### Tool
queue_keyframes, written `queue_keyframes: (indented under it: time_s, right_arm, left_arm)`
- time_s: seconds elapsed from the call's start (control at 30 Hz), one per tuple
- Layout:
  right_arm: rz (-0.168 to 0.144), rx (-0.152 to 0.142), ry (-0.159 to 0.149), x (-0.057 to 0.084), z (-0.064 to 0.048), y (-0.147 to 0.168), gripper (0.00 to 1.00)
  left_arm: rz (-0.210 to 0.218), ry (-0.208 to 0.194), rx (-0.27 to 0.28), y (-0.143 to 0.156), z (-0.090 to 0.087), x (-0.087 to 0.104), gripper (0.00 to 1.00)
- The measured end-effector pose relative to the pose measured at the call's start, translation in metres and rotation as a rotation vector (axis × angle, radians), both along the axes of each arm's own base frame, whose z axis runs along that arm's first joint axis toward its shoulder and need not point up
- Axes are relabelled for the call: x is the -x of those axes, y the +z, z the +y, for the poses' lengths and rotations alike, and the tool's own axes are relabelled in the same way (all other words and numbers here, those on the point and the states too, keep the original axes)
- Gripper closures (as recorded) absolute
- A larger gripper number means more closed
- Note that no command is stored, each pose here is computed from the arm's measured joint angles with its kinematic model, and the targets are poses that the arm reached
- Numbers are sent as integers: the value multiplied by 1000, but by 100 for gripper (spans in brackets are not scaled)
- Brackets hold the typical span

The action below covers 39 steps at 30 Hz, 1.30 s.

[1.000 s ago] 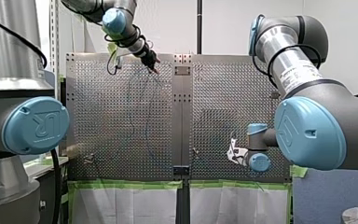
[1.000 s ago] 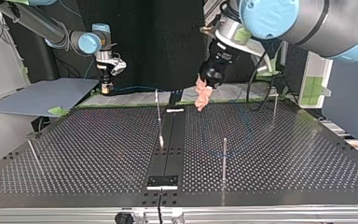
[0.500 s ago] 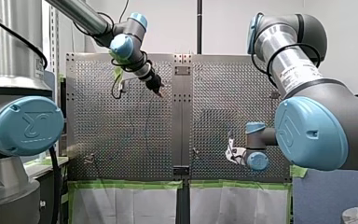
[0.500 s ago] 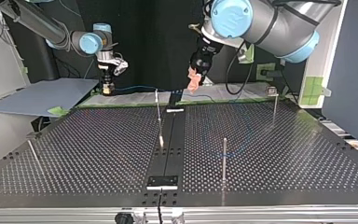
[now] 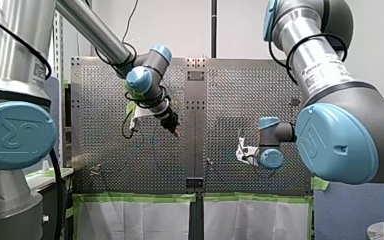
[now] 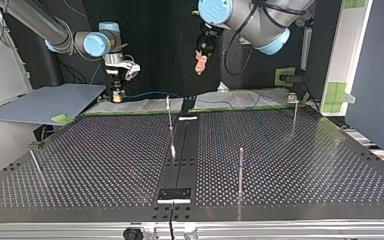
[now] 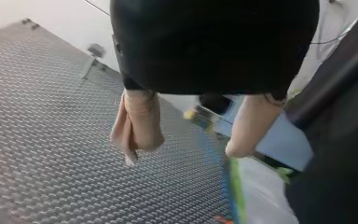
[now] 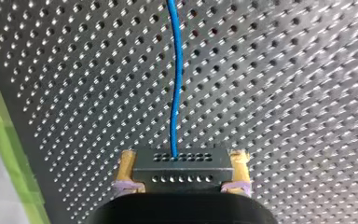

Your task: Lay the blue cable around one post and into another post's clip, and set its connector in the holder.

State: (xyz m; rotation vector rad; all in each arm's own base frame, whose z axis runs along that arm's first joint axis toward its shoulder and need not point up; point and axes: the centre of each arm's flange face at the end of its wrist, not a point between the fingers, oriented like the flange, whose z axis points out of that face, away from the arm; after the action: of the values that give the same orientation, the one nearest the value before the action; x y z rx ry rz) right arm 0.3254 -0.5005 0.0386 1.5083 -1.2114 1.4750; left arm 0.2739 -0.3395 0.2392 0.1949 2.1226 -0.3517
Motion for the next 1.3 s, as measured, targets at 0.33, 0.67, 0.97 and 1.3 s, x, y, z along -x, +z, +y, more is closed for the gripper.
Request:
queue_keyframes:
  time_s: [0.33, 0.67, 0.97, 1.3]
  right_arm:
    - [-16, 43, 21, -14, 19, 40, 39]
    - [-20, 49, 29, -19, 45, 58, 39]
    - [-17, 56, 55, -23, 73, 57, 39]
    - [-59, 71, 68, -29, 91, 83, 39]
  left_arm:
    - [41, 22, -85, -65, 6, 29, 0]
    - [101, 61, -141, -123, 29, 47, 0]
    - [37, 95, -96, -131, 20, 21, 0]
    - [-37, 129, -7, -128, 11, -7, 0]
